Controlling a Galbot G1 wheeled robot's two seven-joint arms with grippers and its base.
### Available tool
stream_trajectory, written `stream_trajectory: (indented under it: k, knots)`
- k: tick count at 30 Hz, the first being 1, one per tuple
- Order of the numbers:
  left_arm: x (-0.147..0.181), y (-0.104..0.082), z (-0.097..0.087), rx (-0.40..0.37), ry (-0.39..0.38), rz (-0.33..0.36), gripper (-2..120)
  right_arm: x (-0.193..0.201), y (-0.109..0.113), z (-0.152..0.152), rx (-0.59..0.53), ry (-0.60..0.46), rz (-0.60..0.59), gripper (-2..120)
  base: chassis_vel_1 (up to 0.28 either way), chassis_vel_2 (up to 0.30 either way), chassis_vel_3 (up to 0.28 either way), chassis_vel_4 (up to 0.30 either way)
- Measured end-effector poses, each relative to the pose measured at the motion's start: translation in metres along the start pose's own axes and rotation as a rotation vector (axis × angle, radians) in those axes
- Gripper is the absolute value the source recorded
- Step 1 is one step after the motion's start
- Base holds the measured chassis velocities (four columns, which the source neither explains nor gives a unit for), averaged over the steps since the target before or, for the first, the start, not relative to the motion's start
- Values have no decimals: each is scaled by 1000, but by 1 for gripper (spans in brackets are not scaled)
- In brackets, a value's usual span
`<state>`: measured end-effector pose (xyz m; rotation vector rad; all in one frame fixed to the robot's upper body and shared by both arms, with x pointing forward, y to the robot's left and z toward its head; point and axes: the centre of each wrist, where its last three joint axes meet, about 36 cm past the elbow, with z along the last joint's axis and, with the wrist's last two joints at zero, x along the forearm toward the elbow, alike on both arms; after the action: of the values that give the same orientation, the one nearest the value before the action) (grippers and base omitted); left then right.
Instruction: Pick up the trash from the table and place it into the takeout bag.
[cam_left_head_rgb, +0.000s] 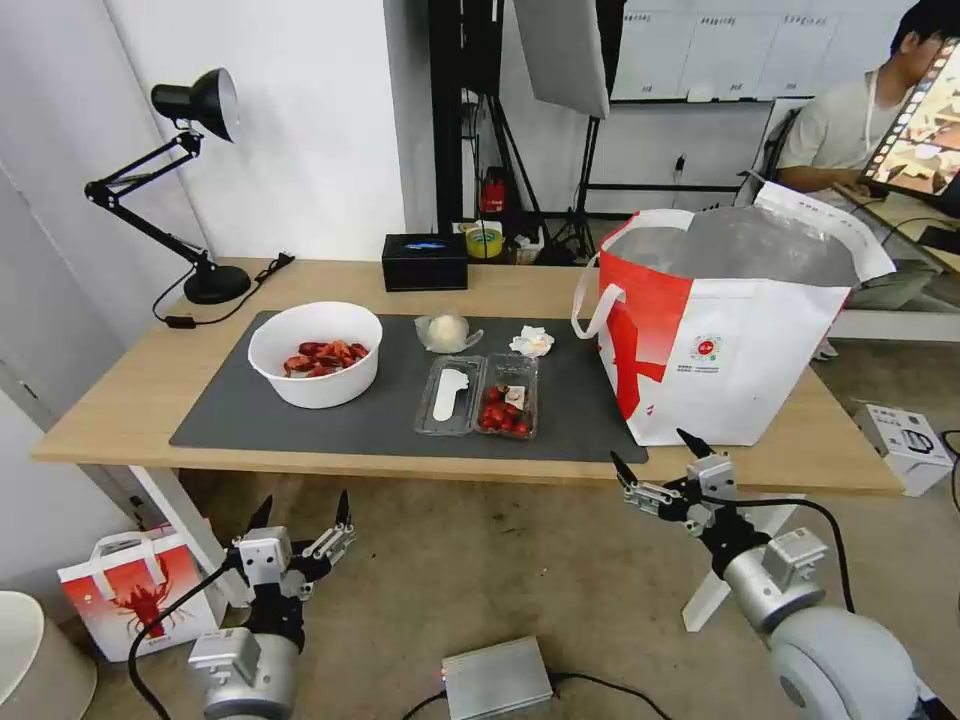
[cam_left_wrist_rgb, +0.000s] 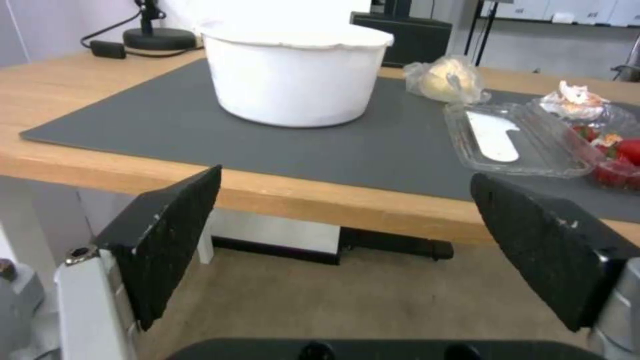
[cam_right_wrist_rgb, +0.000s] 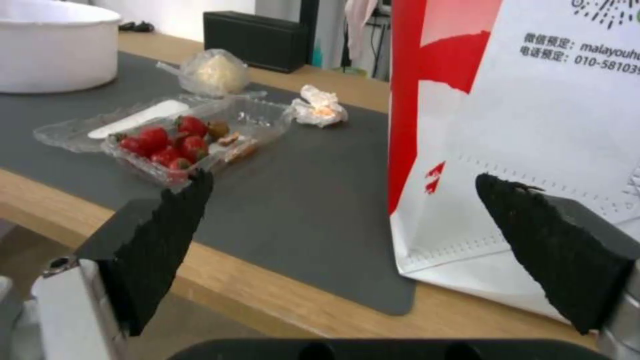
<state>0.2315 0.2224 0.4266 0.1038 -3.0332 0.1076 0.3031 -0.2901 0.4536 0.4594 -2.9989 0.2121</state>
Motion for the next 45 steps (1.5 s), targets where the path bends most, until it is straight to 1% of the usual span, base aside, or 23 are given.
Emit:
stream_trajectory:
  k: [3,7,8,11,12,16,17,20,21,22,25,26,27,28,31,32,33,34,36,40,45]
  knots:
    - [-1,0,-2,21,-3,6,100,-1,0,-1,-6,-10,-6,100,0,0,0,0]
    - [-6,1,-9,94,-6,22,100,-3,1,-2,-13,-24,-24,100,0,0,0,0]
    - [-6,1,-9,94,-6,22,100,-3,1,-2,-13,-24,-24,100,0,0,0,0]
    - [-10,4,-16,159,13,32,100,-4,2,-2,-16,-28,-30,100,0,0,0,0]
    - [-10,4,-16,159,13,32,100,-4,2,-2,-16,-28,-30,100,0,0,0,0]
    - [-18,5,-27,266,42,62,100,-6,0,-2,-18,-31,-32,100,0,0,0,0]
    - [-18,5,-27,266,42,62,100,-6,0,-2,-18,-31,-32,100,0,0,0,0]
    - [-29,8,-39,379,74,99,100,-7,-1,-3,-16,-35,-34,100,0,0,0,0]
    - [-35,8,-45,432,89,118,100,-8,-1,-3,-17,-35,-34,100,0,0,0,0]
    - [-35,8,-45,432,89,118,100,-8,-1,-3,-17,-35,-34,100,0,0,0,0]
    - [-47,10,-59,549,128,156,100,-7,-1,-1,-21,-32,-31,100,0,0,0,0]
    - [-51,11,-65,598,151,172,100,-7,-1,-1,-24,-30,-30,100,0,0,0,0]
    - [-51,11,-65,598,151,172,100,-7,-1,-1,-24,-30,-30,100,0,0,0,0]
    - [-55,11,-69,648,179,188,100,-6,0,0,-26,-28,-29,100,0,0,0,0]
    - [-61,10,-81,755,260,223,100,-5,1,2,-30,-24,-27,100,0,0,0,0]
    - [-61,10,-81,755,260,223,100,-5,1,2,-30,-24,-27,100,0,0,0,0]
    - [-63,8,-87,808,312,237,100,-5,1,2,-30,-24,-26,100,0,0,0,0]
    - [-65,8,-90,834,349,244,100,-5,1,2,-30,-23,-25,100,0,0,0,0]
    - [-68,7,-96,863,400,259,100,-5,1,2,-29,-24,-24,100,0,0,0,0]
    - [-73,6,-102,891,431,270,100,-7,1,4,-29,-21,-25,100,0,0,0,0]
    - [-77,6,-107,924,451,278,100,-6,2,6,-31,-17,-23,100,0,0,0,0]
